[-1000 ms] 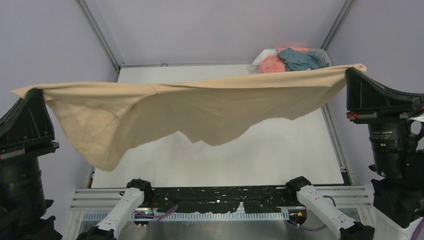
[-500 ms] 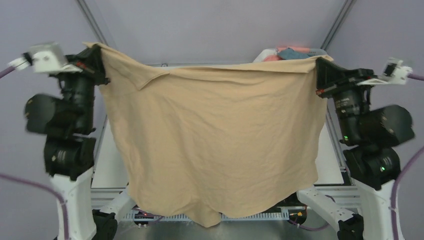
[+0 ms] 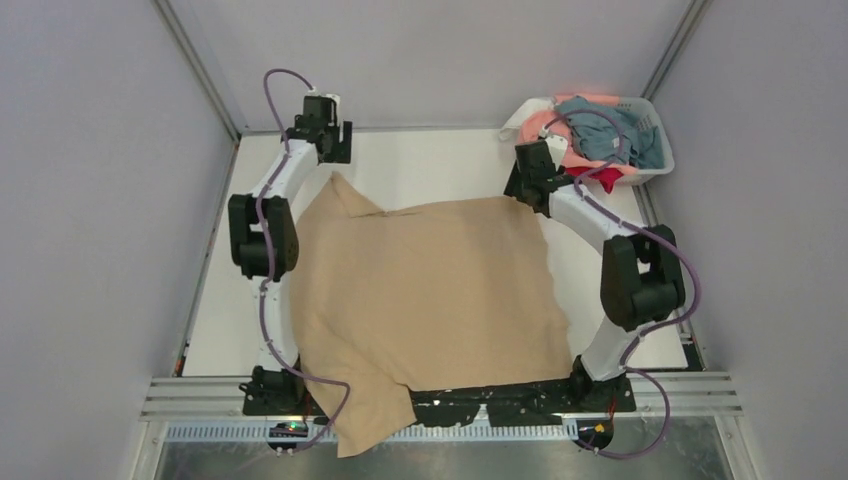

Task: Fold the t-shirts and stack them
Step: Flatten out the tshirt

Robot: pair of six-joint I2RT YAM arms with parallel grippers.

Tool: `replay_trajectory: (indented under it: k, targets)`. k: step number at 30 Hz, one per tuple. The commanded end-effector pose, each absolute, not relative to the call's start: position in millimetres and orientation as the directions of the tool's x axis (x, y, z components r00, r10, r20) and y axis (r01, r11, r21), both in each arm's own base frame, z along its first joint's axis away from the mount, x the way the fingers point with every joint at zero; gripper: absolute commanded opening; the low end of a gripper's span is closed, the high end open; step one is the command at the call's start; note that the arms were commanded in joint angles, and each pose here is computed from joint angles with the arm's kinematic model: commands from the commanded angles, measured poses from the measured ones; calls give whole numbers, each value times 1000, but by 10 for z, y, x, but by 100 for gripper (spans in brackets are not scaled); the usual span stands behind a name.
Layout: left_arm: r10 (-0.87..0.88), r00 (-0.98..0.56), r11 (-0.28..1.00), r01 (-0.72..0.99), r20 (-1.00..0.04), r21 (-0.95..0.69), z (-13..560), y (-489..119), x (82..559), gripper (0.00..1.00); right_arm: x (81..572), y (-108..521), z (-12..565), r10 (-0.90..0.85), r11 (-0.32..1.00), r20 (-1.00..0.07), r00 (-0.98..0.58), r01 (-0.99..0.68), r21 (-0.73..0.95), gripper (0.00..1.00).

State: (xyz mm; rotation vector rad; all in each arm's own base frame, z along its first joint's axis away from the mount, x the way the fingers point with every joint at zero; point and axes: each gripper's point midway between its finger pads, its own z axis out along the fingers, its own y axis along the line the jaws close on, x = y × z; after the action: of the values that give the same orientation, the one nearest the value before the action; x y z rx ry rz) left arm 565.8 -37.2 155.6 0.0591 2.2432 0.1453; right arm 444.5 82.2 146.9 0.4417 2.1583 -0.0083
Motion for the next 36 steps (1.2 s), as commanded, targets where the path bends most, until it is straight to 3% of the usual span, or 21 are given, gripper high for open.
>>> replay_trajectory:
  k: [1,2,7,11,15,19,23,36]
  targets:
    - [27,-637,995,-60,-770,85,1947,-265,5701,88,4847,827,1902,317,928,-847,-426,326,184,72]
    - [18,-629,995,-62,-778,74,1970,-266,5696,98,4859,836,1942,311,931,-853,-419,315,185,75]
    - [-61,-580,994,-113,-812,6,2252,-267,5460,100,4751,1025,2133,264,964,-876,-404,152,220,98]
    - [-148,-619,984,-172,-771,-51,2253,-260,5030,100,4539,1295,1951,218,971,-844,-491,21,239,95]
    - [-245,-685,969,-198,-686,-148,1907,-388,4570,100,4274,1450,1610,167,973,-801,-575,-38,230,95]
    - [-303,-789,945,-173,-535,-279,1420,-688,4211,100,4105,1443,1250,159,976,-722,-673,-2,216,95]
    - [-328,-842,937,-235,-428,-257,996,-705,3893,100,3882,1483,898,186,968,-655,-732,23,249,95]
    - [-372,-901,915,-315,-223,-254,534,-839,3918,100,3804,1357,360,251,962,-534,-807,148,229,95]
